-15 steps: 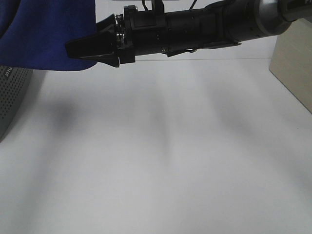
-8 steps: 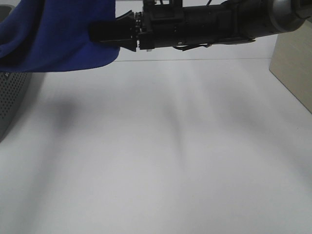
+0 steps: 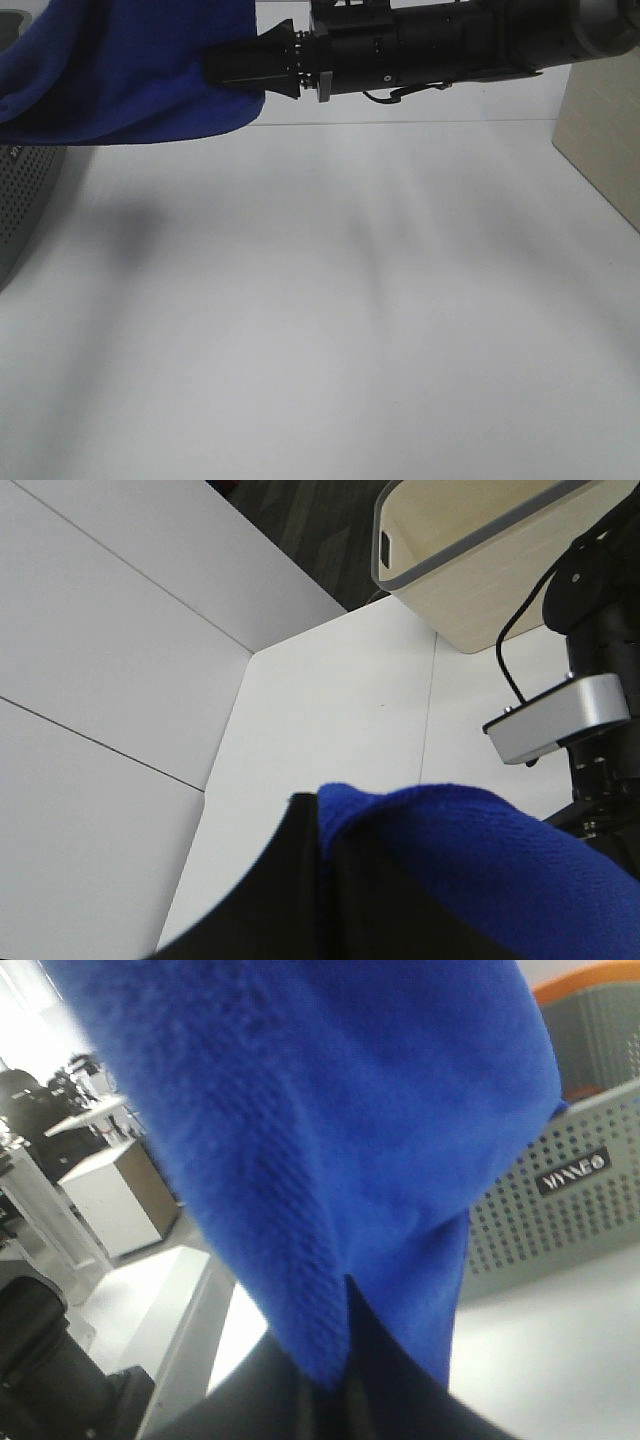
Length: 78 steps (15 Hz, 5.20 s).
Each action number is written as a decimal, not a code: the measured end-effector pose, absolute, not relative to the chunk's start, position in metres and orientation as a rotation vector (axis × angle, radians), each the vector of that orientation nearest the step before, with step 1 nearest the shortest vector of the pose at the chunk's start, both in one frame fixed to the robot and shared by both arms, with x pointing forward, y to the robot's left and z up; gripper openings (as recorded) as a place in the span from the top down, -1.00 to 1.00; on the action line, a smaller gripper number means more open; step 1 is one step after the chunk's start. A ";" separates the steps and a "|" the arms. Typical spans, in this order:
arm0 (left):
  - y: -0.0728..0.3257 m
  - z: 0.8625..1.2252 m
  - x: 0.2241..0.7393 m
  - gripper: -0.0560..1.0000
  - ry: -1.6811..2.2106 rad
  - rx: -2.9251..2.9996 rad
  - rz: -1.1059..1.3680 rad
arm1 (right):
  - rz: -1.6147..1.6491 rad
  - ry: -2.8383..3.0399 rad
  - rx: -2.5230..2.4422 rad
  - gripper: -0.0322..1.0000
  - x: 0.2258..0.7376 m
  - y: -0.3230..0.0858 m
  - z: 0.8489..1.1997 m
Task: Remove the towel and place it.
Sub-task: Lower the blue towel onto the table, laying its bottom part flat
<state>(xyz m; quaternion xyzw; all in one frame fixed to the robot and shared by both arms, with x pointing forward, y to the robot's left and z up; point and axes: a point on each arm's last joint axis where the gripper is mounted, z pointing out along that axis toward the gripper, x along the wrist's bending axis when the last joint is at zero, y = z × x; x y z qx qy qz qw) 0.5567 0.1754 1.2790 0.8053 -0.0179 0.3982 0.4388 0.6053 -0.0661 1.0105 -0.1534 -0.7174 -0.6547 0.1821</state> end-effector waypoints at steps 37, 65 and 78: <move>0.188 1.231 0.743 0.89 0.581 1.280 1.650 | -2.799 -3.187 -1.276 0.90 0.720 -0.136 1.203; 0.189 1.221 0.764 0.89 0.410 1.111 1.958 | -3.078 -2.925 -1.414 0.90 0.757 -0.151 1.182; 0.198 1.220 0.711 0.89 0.943 1.946 1.121 | -1.512 -3.004 -1.390 0.90 0.659 -0.157 1.211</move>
